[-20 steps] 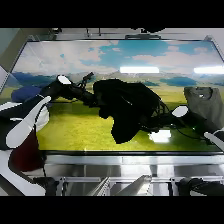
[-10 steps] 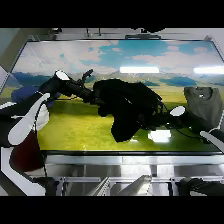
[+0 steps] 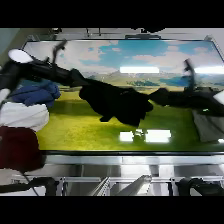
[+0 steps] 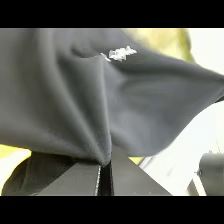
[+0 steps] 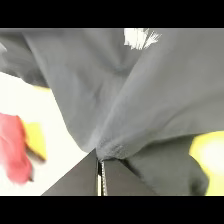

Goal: Fold the shirts.

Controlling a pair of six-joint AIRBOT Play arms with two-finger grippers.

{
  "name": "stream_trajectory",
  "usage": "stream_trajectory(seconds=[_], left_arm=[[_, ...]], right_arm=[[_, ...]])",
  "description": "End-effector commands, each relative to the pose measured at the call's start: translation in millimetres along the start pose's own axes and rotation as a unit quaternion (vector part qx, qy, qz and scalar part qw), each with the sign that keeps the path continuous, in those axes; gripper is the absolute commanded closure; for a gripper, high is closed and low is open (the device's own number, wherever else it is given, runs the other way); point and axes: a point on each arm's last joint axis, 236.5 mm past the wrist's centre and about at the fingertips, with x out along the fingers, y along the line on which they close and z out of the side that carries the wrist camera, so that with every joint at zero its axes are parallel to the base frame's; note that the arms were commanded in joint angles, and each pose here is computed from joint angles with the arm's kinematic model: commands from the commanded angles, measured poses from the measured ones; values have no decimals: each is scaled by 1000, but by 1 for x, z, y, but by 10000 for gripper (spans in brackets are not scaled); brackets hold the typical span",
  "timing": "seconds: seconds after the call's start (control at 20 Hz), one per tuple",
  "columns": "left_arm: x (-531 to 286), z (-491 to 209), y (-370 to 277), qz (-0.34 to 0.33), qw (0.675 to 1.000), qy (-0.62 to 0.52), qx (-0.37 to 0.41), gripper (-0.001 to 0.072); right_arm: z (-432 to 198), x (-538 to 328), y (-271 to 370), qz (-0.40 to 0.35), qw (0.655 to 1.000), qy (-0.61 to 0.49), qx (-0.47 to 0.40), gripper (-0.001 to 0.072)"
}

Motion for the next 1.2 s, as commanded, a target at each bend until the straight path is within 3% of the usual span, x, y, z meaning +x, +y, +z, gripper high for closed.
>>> stream_trajectory(seconds=[0.0, 0.25, 0.35, 0.55, 0.7, 0.85, 0.9, 0.95, 1.0, 1.15], left_arm=[[-97, 20, -80, 38, 987, -120, 97, 702], [-230, 3, -207, 112, 909, -325, 233, 676], [-250, -3, -222, 132, 891, -357, 248, 675], [-204, 20, -173, 100, 931, -289, 199, 674], [-105, 32, -102, 48, 977, -161, 127, 673], [8, 14, -10, 13, 999, -28, 28, 672], [37, 3, 19, 8, 1000, 4, -5, 585], [61, -9, 48, 4, 999, 36, -35, 373], [75, -19, 70, -3, 996, 65, -57, 366], [71, -40, 103, -32, 985, 137, -102, 367]], right_arm=[[60, -120, 97, 17, 976, -171, -135, 699], [68, -242, 185, -23, 903, -347, -252, 699], [72, -248, 184, -32, 898, -360, -252, 699], [97, -198, 130, -19, 943, -280, -181, 699], [101, -127, 55, -19, 980, -177, -92, 698], [67, -40, -54, -44, 996, -60, 39, 697], [50, -14, -92, -59, 995, -30, 78, 660], [37, 6, -125, -73, 991, -7, 108, 457], [25, 20, -150, -80, 988, 16, 129, 302], [2, 32, -182, -73, 983, 67, 154, 305]])
